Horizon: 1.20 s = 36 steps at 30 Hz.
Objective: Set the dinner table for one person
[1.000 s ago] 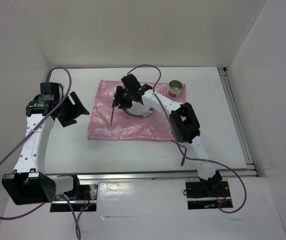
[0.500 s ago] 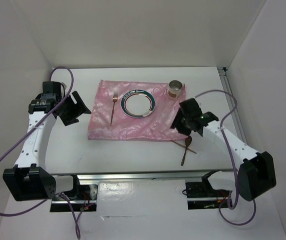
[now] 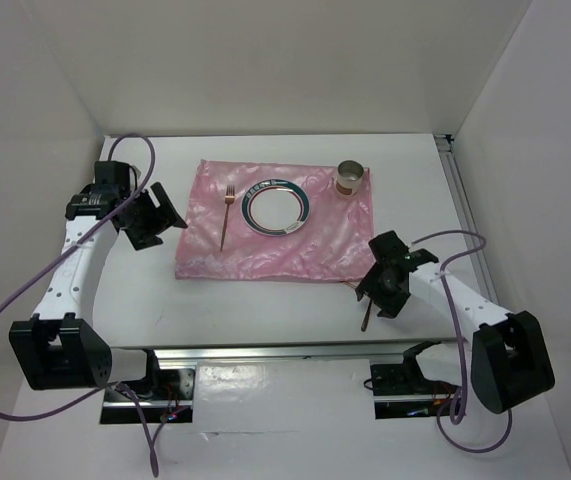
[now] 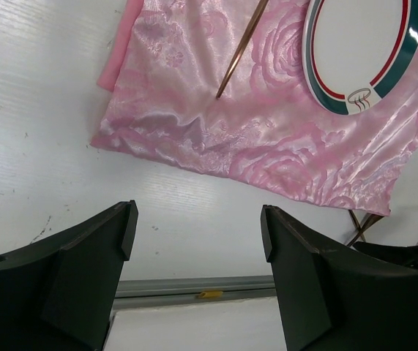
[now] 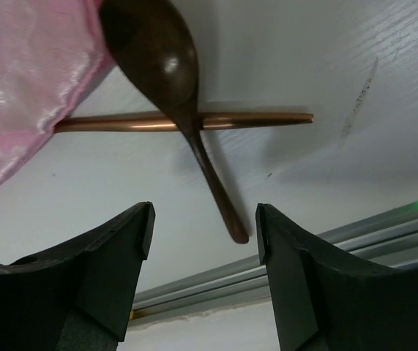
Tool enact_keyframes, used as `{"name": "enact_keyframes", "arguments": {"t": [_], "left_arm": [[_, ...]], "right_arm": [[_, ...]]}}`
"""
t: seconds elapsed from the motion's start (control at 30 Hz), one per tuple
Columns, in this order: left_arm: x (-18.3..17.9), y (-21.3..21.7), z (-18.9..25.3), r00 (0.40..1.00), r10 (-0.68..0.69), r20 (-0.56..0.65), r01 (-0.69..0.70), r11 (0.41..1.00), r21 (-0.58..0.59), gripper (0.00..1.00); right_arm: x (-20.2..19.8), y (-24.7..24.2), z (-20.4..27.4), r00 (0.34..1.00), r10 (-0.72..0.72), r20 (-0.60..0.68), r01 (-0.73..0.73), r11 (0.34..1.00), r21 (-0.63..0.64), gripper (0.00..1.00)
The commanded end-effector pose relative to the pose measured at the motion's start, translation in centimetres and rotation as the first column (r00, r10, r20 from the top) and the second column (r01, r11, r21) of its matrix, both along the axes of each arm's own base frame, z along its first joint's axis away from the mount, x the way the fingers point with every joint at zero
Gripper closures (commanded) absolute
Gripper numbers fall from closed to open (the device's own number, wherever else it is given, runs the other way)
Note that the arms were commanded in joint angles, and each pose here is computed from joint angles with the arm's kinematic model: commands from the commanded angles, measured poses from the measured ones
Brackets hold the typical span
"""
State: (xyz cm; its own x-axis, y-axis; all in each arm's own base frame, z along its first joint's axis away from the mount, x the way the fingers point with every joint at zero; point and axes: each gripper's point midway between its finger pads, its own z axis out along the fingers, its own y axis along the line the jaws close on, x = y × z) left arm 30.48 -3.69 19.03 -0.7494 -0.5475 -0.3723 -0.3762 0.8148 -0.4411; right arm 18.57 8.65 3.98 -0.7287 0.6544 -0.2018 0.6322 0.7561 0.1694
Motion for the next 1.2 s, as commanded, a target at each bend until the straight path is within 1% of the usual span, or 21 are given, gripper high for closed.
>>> {"name": "enact_keyframes", "arguments": {"t": [0.0, 0.1, 0.23, 0.33, 0.37, 0.43, 0.47, 0.5, 0.57, 0.6, 0.63, 0.7, 0.8, 0.83, 0.9, 0.93, 0.97, 1.0, 1.03, 1.07, 1.17], "left_arm": [[0.5, -0.1, 0.4, 0.999, -0.027, 0.033, 0.027, 1.0, 0.013, 0.14], [0.5, -0.1, 0.4, 0.999, -0.02, 0.032, 0.02, 1.0, 0.007, 0.14], [0.5, -0.1, 0.2, 0.999, -0.02, 0.032, 0.02, 1.0, 0.007, 0.14], [0.6, -0.3, -0.1, 1.0, -0.017, 0.02, 0.017, 1.0, -0.006, 0.14], [0.7, -0.3, -0.3, 1.0, -0.017, 0.011, 0.017, 1.0, -0.007, 0.14], [0.4, -0.6, -0.4, 1.0, -0.026, 0.002, 0.026, 1.0, -0.008, 0.14], [0.6, -0.6, -0.1, 1.0, -0.026, 0.011, 0.027, 1.0, -0.007, 0.14], [0.6, -0.6, -0.1, 1.0, -0.026, 0.011, 0.027, 1.0, -0.007, 0.14], [0.8, -0.6, 0.0, 1.0, -0.026, 0.011, 0.027, 1.0, -0.007, 0.14], [0.9, -0.9, 0.3, 0.999, -0.036, 0.02, 0.036, 0.999, -0.007, 0.14], [1.1, -0.9, 0.6, 0.999, -0.036, 0.029, 0.036, 0.999, -0.006, 0.14], [1.2, -0.7, 0.3, 0.999, -0.031, 0.018, 0.031, 1.0, 0.001, 0.14], [1.5, -0.7, 0.3, 0.999, -0.031, 0.016, 0.031, 1.0, 0.001, 0.14], [1.5, -0.7, 0.3, 0.999, -0.031, 0.016, 0.031, 1.0, 0.001, 0.14], [1.5, -0.7, 0.3, 1.0, -0.023, 0.014, 0.023, 1.0, -0.004, 0.14], [1.7, -1.0, 0.4, 0.999, -0.032, 0.016, 0.032, 0.999, -0.004, 0.14], [1.5, -1.0, 0.3, 0.999, -0.04, 0.009, 0.04, 0.999, 0.0, 0.14], [1.7, -0.8, 0.6, 0.999, -0.034, 0.02, 0.034, 0.999, 0.01, 0.14], [1.8, -0.7, 0.7, 0.999, -0.043, 0.016, 0.043, 0.999, 0.016, 0.14], [1.7, -0.3, 0.5, 0.999, -0.036, 0.006, 0.036, 0.998, 0.041, 0.14], [1.8, 0.4, 1.0, 1.0, -0.026, 0.012, 0.025, 0.997, 0.077, 0.14]], "right_arm": [[0.1, -0.2, -1.6, 0.999, -0.044, 0.015, 0.044, 0.999, 0.004, 0.3], [0.4, -0.1, -2.2, 0.999, -0.044, 0.026, 0.044, 0.999, 0.008, 0.32], [0.6, -0.7, -3.4, 0.998, -0.051, 0.023, 0.052, 0.998, -0.026, 0.35], [0.6, -0.2, -3.5, 0.999, -0.032, 0.036, 0.033, 0.999, -0.021, 0.51], [0.7, -0.6, -3.3, 0.998, -0.051, 0.047, 0.053, 0.998, -0.034, 0.62], [0.4, -0.3, -2.9, 0.998, -0.04, 0.058, 0.042, 0.998, -0.036, 0.71], [0.3, -0.6, -2.7, 0.997, -0.052, 0.065, 0.055, 0.998, -0.045, 0.78], [0.5, -0.7, -2.0, 0.994, -0.055, 0.095, 0.059, 0.997, -0.041, 0.83], [1.0, -0.5, -1.0, 0.99, -0.056, 0.127, 0.06, 0.998, -0.026, 0.91], [1.1, -0.5, -0.2, 0.988, -0.057, 0.145, 0.06, 0.998, -0.017, 1.0], [1.0, -0.3, 0.4, 0.989, -0.039, 0.14, 0.043, 0.999, -0.024, 1.0], [1.6, -0.7, 2.1, 0.984, -0.038, 0.173, 0.046, 0.998, -0.043, 1.0], [2.7, -0.4, 4.2, 0.972, 0.035, 0.23, -0.019, 0.997, -0.073, 1.0], [4.0, 0.3, 5.6, 0.957, 0.067, 0.281, -0.054, 0.997, -0.054, 1.0], [5.5, 1.5, 6.2, 0.931, 0.208, 0.301, -0.193, 0.978, -0.08, 1.0], [7.8, 2.7, 7.9, 0.894, 0.255, 0.37, -0.247, 0.967, -0.068, 1.0], [8.3, 4.3, 8.2, 0.861, 0.35, 0.37, -0.357, 0.933, -0.051, 1.0], [9.1, 4.9, 8.3, 0.853, 0.379, 0.359, -0.388, 0.92, -0.048, 1.0], [11.0, 6.0, 8.2, 0.844, 0.41, 0.347, -0.42, 0.906, -0.048, 1.0], [11.8, 6.2, 7.9, 0.836, 0.437, 0.332, -0.442, 0.895, -0.064, 1.0], [15.9, 7.7, 7.7, 0.797, 0.484, 0.36, -0.482, 0.87, -0.103, 1.0]]}}
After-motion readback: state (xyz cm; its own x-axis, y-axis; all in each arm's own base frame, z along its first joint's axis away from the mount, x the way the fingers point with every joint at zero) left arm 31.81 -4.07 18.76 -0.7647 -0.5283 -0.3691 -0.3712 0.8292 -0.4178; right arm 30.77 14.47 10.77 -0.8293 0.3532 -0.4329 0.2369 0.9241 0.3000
